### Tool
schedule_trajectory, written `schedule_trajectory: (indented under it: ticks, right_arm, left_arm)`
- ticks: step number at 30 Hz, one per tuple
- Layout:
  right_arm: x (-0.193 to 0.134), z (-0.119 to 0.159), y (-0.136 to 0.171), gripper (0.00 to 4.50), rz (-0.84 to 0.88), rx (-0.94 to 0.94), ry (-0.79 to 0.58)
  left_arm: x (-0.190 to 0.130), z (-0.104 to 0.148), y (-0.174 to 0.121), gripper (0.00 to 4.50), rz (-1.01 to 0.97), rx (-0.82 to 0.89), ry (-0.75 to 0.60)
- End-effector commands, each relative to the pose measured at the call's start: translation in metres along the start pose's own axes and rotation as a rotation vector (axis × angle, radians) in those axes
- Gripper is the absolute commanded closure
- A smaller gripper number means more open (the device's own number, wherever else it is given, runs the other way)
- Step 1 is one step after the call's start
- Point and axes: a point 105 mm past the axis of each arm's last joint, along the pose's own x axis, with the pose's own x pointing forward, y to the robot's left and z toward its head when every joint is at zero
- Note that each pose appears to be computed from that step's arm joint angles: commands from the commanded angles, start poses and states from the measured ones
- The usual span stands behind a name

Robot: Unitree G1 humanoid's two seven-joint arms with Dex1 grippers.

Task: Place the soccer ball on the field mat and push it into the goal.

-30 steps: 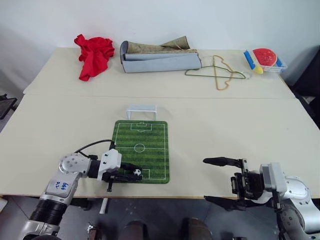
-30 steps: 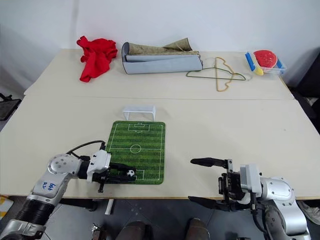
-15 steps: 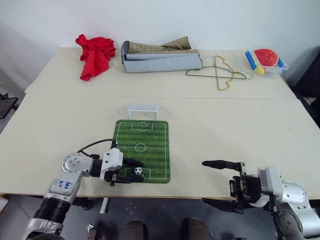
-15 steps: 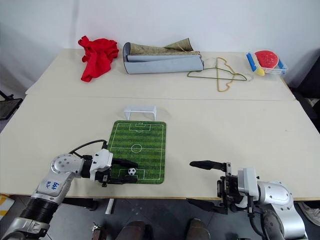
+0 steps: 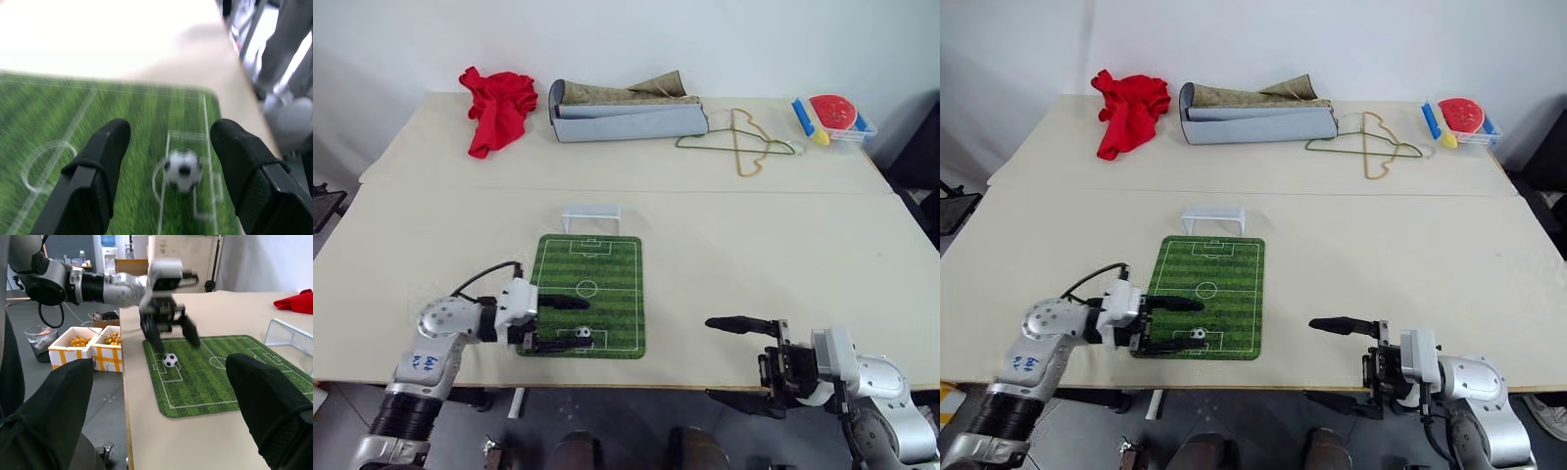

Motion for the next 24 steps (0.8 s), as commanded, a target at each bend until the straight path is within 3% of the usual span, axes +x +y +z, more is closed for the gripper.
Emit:
schedule_trajectory:
  ticks: [1, 6, 7, 11, 17, 24]
  right_arm:
    - [-0.004, 0.003, 0.000, 0.00, 0.004, -0.024, -0.007]
    - [-0.011, 0.000, -0.008, 0.00, -0.013, -0.046, 0.003]
    - [-0.013, -0.001, -0.009, 0.00, -0.015, -0.060, 0.004]
    - [-0.026, -0.009, -0.017, 0.00, -0.052, -0.080, 0.025]
    - [-0.032, -0.011, -0.021, 0.00, -0.053, -0.113, 0.043]
    - [-0.022, -0.005, -0.020, 0.00, -0.038, -0.105, 0.027]
  left_arm:
    - [-0.022, 0.024, -0.016, 1.36, -0.001, 0.000, -0.029]
    - [-0.046, 0.007, -0.044, 1.36, 0.031, -0.033, 0.053]
    - [-0.047, 0.002, -0.047, 1.54, 0.044, -0.050, 0.055]
    - [-0.043, -0.023, -0.072, 2.58, 0.010, -0.095, 0.090]
    - [-0.019, -0.030, -0.080, 4.48, -0.045, -0.079, 0.059]
    - [0.000, -0.028, -0.061, 4.48, -0.036, -0.063, 0.038]
